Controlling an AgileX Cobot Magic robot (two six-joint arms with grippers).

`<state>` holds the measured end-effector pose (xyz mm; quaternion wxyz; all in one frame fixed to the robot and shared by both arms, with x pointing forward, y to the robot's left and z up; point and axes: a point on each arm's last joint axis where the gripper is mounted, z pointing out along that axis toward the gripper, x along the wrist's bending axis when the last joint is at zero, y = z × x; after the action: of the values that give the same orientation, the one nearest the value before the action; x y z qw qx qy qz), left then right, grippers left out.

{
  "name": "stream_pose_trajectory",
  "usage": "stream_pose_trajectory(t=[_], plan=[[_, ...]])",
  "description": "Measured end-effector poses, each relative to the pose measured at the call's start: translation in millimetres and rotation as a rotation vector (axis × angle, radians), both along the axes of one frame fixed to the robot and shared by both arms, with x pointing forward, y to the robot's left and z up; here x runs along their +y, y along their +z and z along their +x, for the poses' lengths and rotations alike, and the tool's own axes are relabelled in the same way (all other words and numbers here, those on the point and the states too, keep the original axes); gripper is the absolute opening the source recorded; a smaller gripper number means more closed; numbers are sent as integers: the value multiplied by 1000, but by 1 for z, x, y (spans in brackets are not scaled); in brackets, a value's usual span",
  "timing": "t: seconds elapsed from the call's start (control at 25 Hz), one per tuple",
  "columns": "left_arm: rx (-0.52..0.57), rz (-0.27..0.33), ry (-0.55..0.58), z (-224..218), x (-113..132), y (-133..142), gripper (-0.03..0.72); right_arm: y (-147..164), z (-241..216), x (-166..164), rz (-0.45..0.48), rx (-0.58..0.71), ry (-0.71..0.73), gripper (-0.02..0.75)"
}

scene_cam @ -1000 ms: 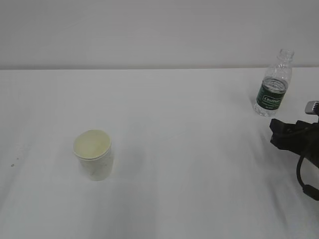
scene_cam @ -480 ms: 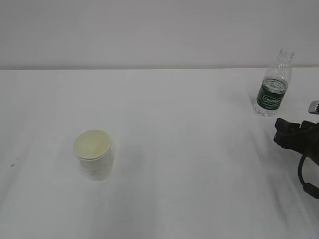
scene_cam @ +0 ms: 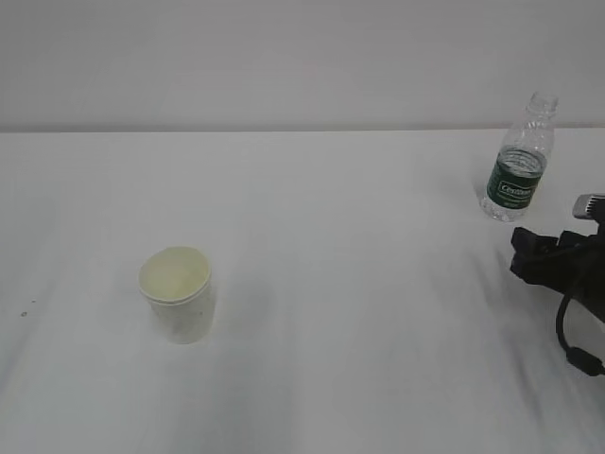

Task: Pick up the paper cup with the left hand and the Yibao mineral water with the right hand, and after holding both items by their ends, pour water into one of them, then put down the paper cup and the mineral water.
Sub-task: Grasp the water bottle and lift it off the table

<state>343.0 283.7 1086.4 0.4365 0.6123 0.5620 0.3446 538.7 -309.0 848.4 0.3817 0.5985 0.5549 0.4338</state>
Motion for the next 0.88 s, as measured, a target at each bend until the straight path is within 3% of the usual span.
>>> stream_pose_trajectory(t=[0.48,0.88], plan=[[-2,9,1,0,0,0,457,3,18,0,-5,-50,10,507],[-2,10,1,0,0,0,457,-15,25,-1,-3,-18,11,507]])
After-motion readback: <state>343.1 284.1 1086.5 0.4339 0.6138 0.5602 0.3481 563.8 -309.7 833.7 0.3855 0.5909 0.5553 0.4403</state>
